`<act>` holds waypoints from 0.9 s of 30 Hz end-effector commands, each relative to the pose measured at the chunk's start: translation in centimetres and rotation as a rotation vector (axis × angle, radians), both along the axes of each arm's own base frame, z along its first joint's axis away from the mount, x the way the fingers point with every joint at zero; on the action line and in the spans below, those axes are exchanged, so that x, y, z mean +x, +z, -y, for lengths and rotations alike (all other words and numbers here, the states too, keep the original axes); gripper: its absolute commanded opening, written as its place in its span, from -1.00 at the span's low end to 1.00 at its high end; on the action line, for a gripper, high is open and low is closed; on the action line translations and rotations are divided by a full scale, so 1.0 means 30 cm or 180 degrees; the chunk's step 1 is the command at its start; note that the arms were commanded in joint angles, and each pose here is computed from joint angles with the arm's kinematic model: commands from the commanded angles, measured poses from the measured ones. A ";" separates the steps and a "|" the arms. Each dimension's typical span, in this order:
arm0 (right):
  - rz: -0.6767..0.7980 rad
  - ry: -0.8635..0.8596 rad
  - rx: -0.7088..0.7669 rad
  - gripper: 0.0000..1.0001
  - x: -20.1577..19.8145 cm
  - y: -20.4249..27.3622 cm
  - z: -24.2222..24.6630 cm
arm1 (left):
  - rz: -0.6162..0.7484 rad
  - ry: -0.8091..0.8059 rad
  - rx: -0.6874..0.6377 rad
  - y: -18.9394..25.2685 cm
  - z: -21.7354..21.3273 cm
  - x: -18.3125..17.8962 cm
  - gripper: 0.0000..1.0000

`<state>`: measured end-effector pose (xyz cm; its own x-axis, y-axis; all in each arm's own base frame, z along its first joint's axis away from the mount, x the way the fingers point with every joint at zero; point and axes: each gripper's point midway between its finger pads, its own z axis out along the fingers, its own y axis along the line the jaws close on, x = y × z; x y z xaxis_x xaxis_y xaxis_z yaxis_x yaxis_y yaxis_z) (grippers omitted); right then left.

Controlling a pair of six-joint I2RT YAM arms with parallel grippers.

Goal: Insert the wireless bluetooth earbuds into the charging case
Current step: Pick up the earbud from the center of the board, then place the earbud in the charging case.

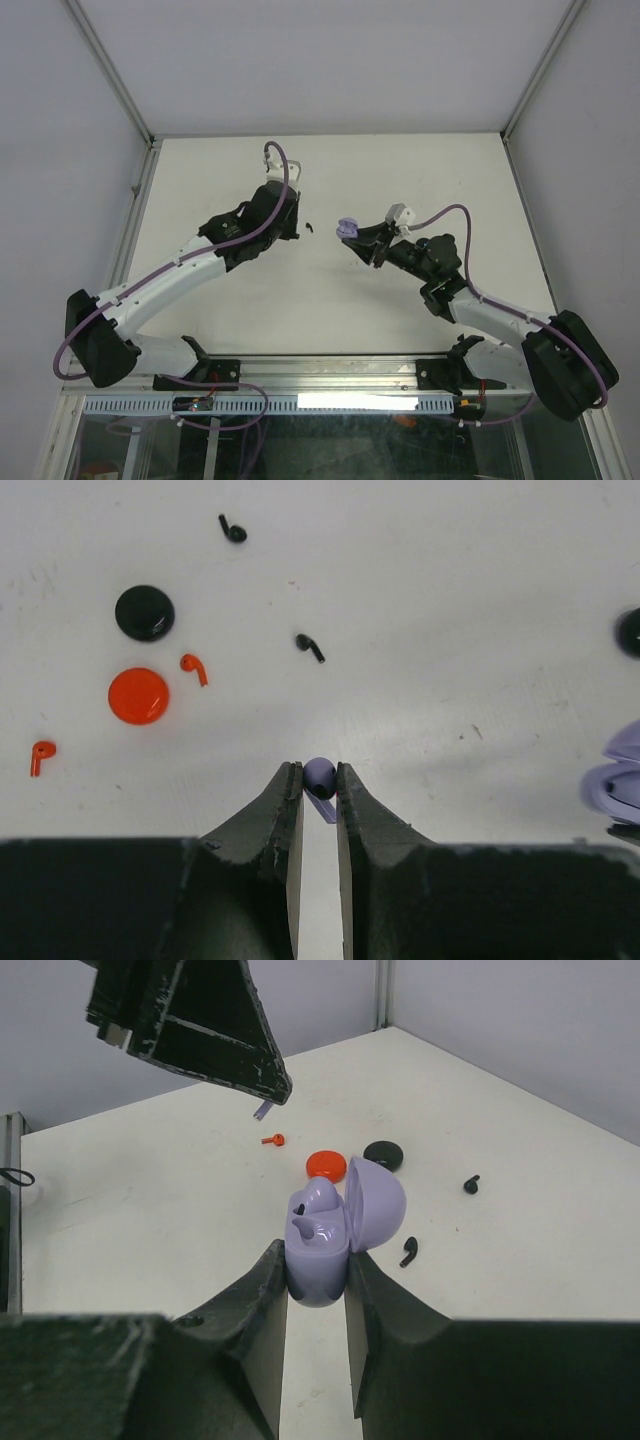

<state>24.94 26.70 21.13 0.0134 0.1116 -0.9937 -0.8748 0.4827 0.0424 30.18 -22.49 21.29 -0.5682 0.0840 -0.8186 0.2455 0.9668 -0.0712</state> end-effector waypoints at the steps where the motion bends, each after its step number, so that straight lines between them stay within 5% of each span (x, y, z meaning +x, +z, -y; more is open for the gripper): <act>1: 0.0415 -0.0144 0.0317 -0.94 0.035 0.165 -0.005 | 0.0598 0.0016 -0.0435 0.212 0.049 0.013 -0.79; 11: 0.0519 -0.0277 0.0426 -0.95 0.070 0.191 -0.012 | 0.1212 -0.0388 -0.0994 0.387 0.160 -0.072 -0.80; 27: 0.0573 -0.0191 0.0480 -0.96 0.054 0.223 -0.039 | 0.1736 -0.0577 -0.0795 0.421 0.288 -0.111 -0.81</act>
<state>26.63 27.70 23.60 0.0989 0.1817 -0.9784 -0.8472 0.5312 0.0130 26.19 -30.60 32.23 -0.1490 -0.0744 -0.9860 0.4823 0.8651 -0.1382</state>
